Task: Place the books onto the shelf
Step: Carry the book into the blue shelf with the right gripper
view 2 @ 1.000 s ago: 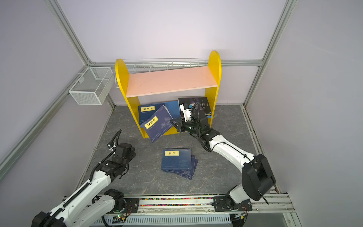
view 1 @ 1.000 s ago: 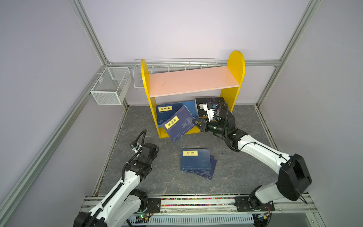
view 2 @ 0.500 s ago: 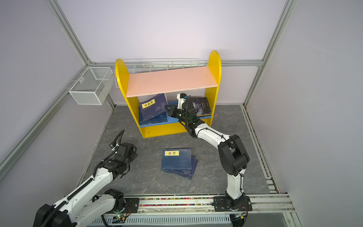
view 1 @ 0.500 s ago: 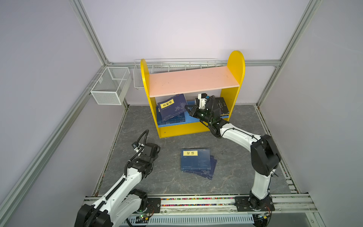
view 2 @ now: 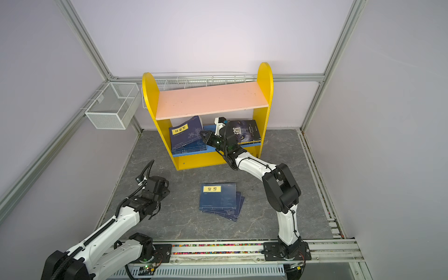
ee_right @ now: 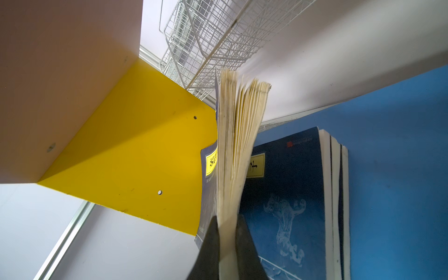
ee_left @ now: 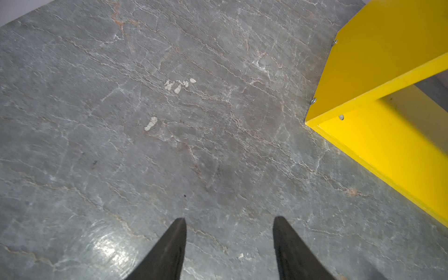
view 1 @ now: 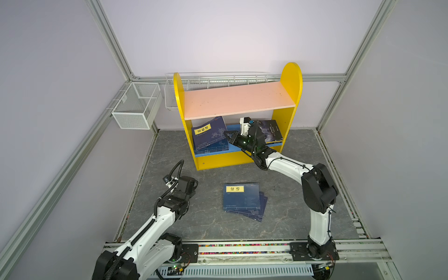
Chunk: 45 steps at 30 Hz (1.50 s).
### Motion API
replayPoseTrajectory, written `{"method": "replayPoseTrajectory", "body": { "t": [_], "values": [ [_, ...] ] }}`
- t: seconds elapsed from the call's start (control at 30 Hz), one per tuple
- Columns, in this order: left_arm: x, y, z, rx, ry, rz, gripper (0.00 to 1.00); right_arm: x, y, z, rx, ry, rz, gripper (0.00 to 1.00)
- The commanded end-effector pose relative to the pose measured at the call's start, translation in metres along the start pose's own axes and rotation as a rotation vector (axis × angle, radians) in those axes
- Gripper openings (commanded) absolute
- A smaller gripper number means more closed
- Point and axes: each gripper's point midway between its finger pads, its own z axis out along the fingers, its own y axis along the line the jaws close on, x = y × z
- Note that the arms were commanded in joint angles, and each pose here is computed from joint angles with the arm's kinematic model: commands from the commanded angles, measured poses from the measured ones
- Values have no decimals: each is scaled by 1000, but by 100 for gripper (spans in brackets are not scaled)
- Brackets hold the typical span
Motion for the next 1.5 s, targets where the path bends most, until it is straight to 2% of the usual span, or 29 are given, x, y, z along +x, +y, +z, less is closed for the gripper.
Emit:
{"method": "replayPoseTrajectory", "body": {
  "t": [0.0,0.87,1.13,1.47],
  "values": [
    [-3,-2,0,3,-5,-10,58,-6,13,6,-51,-35,19,7],
    [-3,-1,-1,3,-7,-6,59,32,3,23,-40,46,61,10],
    [-3,0,-1,1,-7,-5,59,44,0,22,63,116,-17,16],
    [-2,-2,2,2,1,-4,59,56,-7,18,166,192,-100,19]
  ]
}}
